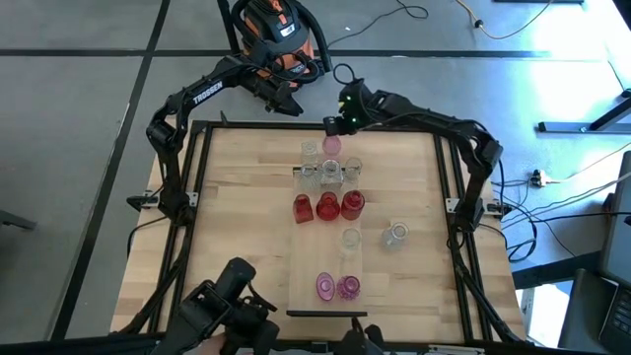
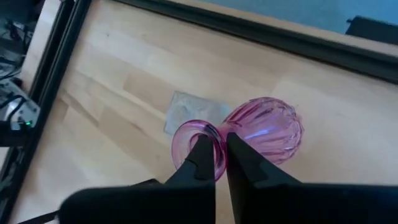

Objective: Sort vases onto shelf
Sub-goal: Put the violet vase on the shelf aligned with the violet vase

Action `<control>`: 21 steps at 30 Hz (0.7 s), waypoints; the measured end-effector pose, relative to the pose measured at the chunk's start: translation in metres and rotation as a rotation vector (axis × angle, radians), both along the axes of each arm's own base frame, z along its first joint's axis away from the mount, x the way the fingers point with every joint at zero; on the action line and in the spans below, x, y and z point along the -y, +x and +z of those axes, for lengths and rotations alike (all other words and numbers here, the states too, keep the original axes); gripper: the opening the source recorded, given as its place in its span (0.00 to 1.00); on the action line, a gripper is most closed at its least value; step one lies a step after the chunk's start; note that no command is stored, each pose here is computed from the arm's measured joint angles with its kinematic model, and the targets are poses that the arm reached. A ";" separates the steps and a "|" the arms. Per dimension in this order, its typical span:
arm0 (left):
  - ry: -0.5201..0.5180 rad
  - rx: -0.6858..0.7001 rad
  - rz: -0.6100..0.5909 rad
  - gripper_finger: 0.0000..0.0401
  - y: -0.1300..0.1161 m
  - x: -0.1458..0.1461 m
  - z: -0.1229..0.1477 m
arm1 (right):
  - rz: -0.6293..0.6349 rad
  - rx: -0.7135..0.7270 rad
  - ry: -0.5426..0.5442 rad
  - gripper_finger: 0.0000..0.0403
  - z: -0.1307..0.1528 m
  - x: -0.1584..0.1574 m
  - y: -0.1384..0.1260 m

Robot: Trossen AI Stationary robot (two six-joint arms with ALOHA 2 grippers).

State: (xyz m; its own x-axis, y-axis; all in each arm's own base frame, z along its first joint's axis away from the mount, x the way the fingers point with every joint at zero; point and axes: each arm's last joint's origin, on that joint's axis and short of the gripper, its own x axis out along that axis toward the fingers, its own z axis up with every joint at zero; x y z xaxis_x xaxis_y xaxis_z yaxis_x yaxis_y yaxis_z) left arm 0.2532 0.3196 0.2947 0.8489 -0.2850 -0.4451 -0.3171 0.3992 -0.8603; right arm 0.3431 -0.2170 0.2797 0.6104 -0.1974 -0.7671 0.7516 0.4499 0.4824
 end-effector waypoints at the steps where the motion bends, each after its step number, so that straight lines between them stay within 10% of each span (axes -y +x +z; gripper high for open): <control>1: 0.000 0.000 0.000 0.54 0.000 0.000 0.000 | 0.001 0.005 0.003 0.01 0.001 0.000 0.000; 21: 0.052 -0.001 -0.012 0.54 0.000 0.000 0.000 | 0.003 0.061 -0.116 0.00 0.110 -0.021 -0.035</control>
